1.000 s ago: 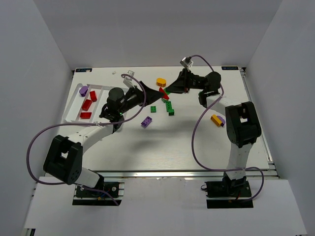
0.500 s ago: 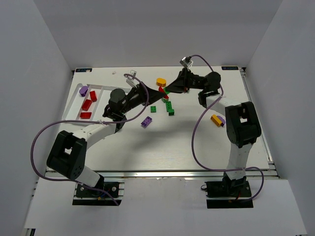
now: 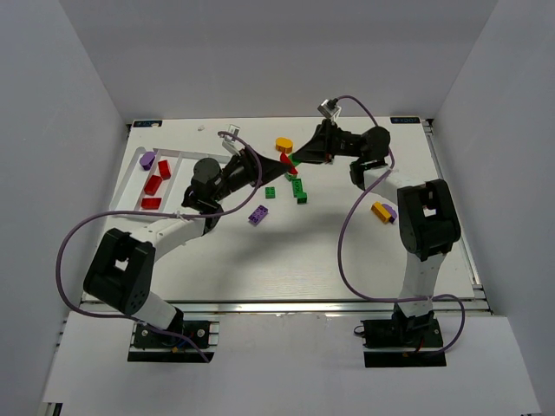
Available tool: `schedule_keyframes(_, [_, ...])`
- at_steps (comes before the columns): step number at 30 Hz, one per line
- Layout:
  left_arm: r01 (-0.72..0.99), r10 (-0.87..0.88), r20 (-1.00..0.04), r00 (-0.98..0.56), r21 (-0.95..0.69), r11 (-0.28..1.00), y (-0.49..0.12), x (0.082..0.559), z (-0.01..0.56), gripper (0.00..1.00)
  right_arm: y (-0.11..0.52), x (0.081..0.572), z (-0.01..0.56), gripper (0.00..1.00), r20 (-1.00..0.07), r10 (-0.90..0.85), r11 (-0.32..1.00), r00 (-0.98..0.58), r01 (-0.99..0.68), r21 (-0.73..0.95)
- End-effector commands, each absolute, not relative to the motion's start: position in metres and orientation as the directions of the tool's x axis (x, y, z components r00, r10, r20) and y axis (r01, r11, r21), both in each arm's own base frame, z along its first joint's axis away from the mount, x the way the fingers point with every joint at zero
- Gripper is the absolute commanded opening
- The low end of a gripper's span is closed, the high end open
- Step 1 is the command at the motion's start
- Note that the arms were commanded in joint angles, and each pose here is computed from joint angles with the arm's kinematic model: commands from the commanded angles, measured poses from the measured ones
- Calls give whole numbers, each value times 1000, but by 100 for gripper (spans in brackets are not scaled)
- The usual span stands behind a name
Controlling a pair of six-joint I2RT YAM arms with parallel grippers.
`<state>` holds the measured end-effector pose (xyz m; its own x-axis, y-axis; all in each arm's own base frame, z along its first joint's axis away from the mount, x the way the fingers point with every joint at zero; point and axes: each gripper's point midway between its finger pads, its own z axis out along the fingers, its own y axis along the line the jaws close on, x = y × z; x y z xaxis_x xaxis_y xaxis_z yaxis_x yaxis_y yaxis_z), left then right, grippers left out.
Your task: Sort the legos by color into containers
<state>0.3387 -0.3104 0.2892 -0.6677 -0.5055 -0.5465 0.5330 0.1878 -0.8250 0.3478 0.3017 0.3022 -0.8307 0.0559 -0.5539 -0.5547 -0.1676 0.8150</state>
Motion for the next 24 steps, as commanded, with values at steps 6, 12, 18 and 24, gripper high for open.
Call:
schedule_keyframes(6, [582,-480,-647,-593,-756,299,-267,331,302,0,276,372,323,0,-649,128,-134,-750,-661,738])
schedule_keyframes(12, [505,-509,-664,-548,-748,431,-214,344,292,0,272,373,319,0,-665,125,-125,-737,-676,726])
schedule_keyframes(18, [-156,-529,-665,-528,-536,829,-68,384,203,0,274,382,307,0,-737,82,-35,-671,-741,671])
schedule_keyframes(24, [-539,-494,-646,-582,-149,829,58,374,159,0,276,409,276,0,-877,-33,214,-479,-861,462])
